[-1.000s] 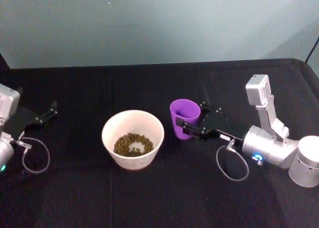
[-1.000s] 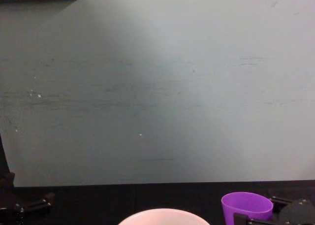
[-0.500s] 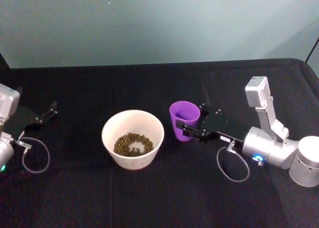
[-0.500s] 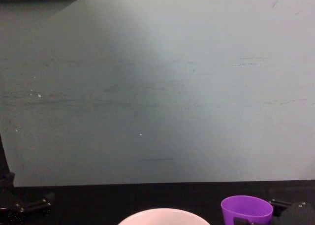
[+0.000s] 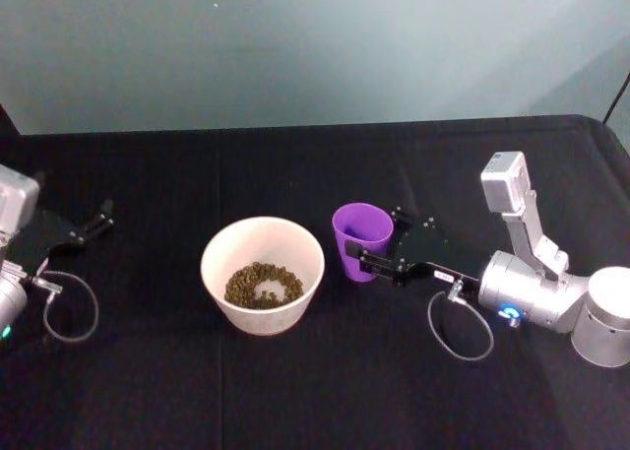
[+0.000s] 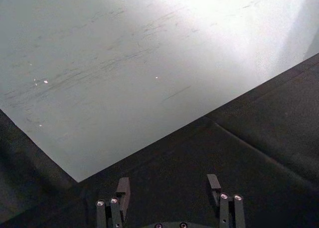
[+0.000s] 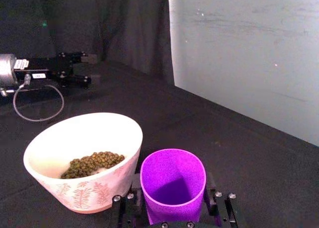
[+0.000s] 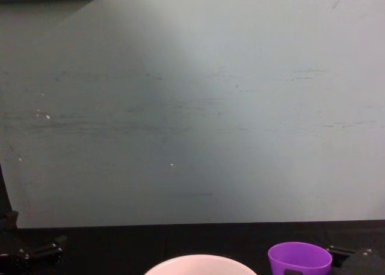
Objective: Pick up the cup and pour the mung beans from the cup into the bowl.
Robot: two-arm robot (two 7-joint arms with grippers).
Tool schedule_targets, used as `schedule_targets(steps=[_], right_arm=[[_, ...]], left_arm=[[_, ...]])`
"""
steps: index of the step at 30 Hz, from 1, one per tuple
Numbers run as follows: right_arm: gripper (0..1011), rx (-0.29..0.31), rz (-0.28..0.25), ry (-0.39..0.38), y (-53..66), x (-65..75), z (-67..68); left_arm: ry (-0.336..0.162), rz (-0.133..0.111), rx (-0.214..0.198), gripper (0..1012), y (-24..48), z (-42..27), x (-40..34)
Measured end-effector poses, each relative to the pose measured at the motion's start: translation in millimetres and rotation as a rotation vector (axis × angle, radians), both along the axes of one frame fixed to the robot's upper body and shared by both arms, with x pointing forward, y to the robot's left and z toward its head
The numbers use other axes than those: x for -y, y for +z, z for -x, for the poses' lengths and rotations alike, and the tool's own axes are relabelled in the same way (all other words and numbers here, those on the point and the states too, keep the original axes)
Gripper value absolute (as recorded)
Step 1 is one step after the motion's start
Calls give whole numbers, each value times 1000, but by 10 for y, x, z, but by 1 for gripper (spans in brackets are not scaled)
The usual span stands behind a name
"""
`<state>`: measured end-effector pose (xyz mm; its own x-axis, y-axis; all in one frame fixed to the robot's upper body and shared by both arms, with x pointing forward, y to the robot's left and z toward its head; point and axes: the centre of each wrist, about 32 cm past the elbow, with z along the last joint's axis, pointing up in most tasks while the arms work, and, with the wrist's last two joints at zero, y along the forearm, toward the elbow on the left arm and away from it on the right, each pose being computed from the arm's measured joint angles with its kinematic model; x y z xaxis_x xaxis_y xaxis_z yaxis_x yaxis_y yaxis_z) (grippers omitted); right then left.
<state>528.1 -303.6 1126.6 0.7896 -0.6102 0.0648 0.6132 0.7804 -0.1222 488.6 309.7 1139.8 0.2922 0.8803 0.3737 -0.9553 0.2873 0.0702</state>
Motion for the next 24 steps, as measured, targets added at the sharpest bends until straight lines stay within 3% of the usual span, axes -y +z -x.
schedule_targets(steps=[8, 19, 24], right_arm=[[723, -1, 0, 0, 2, -1, 0], [984, 1, -1, -1, 2, -3, 2], [1000, 1, -1, -1, 1, -2, 3]], left_arm=[[0, 0, 0, 1000, 0, 0, 0], [0, 0, 0, 1000, 0, 0, 0], [0, 0, 0, 1000, 0, 0, 0]])
